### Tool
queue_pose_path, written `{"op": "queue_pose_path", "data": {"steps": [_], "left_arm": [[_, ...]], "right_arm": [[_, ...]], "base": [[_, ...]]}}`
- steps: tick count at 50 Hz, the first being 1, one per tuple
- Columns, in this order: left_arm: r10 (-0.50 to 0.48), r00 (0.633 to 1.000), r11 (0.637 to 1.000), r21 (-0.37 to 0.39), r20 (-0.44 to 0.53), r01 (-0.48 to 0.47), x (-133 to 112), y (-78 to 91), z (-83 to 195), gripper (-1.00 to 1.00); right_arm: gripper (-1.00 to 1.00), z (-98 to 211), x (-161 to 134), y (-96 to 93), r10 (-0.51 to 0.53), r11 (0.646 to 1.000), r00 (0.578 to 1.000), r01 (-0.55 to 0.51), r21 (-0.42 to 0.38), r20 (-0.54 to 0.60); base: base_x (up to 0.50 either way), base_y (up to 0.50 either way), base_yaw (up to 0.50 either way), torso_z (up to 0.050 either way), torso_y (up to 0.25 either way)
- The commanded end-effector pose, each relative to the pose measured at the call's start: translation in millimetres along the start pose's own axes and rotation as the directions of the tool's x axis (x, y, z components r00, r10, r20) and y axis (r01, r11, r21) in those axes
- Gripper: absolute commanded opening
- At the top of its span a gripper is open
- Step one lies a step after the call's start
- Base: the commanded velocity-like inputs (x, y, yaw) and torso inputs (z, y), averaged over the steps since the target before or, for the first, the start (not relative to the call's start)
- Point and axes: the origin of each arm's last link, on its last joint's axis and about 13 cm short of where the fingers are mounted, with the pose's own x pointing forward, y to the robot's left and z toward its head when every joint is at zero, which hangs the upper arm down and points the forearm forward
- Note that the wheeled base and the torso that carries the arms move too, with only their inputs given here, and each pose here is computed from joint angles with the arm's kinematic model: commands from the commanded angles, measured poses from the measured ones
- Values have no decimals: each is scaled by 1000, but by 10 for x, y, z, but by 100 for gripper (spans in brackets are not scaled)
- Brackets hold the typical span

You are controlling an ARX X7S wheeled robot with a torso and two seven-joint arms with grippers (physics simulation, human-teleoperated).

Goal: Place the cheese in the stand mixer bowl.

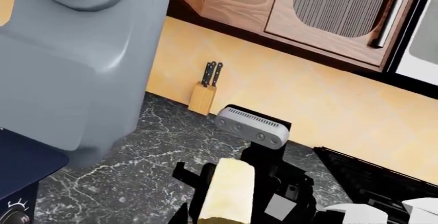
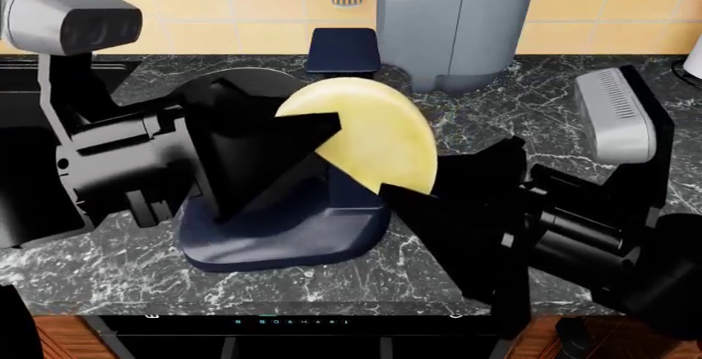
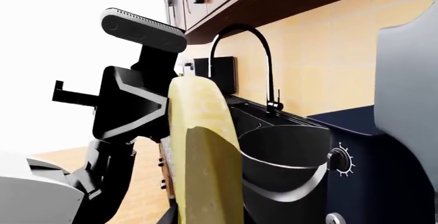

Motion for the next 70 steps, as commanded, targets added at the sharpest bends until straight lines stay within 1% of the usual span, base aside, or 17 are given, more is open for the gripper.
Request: {"op": "queue_pose_path", "data": {"steps": [1, 10, 11, 14, 15, 24, 30, 34, 46, 53, 55, 57, 58, 59, 60, 68, 70], "left_arm": [[58, 998, 998, 9, 6, -58, -6, 34, 2, -100], [64, 998, 998, 11, 3, -64, -9, 34, 3, -100], [65, 998, 998, 12, 4, -65, -9, 32, 6, -100], [69, 998, 998, 14, 6, -69, -8, 24, 14, -100], [72, 997, 997, 17, 6, -72, -8, 18, 20, -100], [98, 995, 995, 18, 22, -99, -47, 12, 41, -100], [112, 993, 993, 31, 27, -113, -73, -41, 73, -100], [124, 992, 991, 38, 28, -125, -106, -99, 110, -100], [178, 982, 980, 78, 55, -182, -303, -368, 231, -100], [210, 975, 971, 103, 78, -218, -375, -494, 294, -100], [241, 964, 960, 119, 116, -254, -425, -563, 353, -100], [258, 958, 953, 128, 129, -274, -444, -598, 381, -100], [286, 945, 941, 139, 162, -308, -459, -618, 421, -100], [293, 940, 938, 140, 172, -318, -462, -624, 436, -100], [288, 942, 940, 137, 170, -312, -467, -640, 454, -100], [359, 905, 901, 170, 228, -399, -452, -728, 611, -100], [360, 904, 899, 172, 230, -402, -448, -735, 631, -100]], "right_arm": [[-100, 6, 5, 12, 30, 1000, 1000, -30, 8, 7], [-100, 26, 9, 23, 32, 999, 999, -32, 6, 13], [-100, 39, 11, 16, 26, 999, 999, -27, 19, 23], [-100, 50, 9, 18, 33, 999, 999, -34, 19, 36], [100, 67, -1, 10, 28, 999, 998, -29, 19, 53], [100, 57, -71, 40, 16, 1000, 998, -16, 10, 59], [100, 66, -108, 57, -8, 1000, 999, 8, 3, 53], [100, 69, -148, 57, -31, 1000, 998, 31, 2, 47], [100, 42, -280, 8, -114, 993, 993, 114, 9, 32], [100, 33, -322, 24, -138, 990, 990, 138, 9, 30], [100, 43, -334, 28, -143, 990, 989, 143, 7, 32], [100, 48, -331, 33, -144, 990, 989, 144, 5, 30], [100, 51, -325, 33, -146, 989, 989, 146, 2, 27], [100, 52, -322, 33, -146, 989, 989, 146, 1, 27], [100, 56, -319, 30, -146, 989, 989, 146, 3, 27], [100, 59, -320, 37, -142, 990, 989, 143, -3, 32], [100, 57, -321, 34, -145, 989, 989, 146, -3, 35]], "base": [[0, 0, 0, 0, 0], [0, 0, 0, 0, 1], [0, 0, 0, 0, 0], [0, 0, 0, 0, 0], [0, 0, 0, 0, 0], [0, 0, 0, 0, 0], [0, 0, 0, 0, 0], [0, 0, 0, 0, 0], [0, 0, 0, 0, 0], [0, 0, 0, 0, 0], [0, 0, 0, 0, 0], [0, 0, 0, 0, 0], [0, 0, 0, 0, 0], [0, 0, 0, 0, 0], [0, 0, 0, 0, 0], [0, 0, 0, 0, 1], [0, 0, 0, 0, 0]]}}
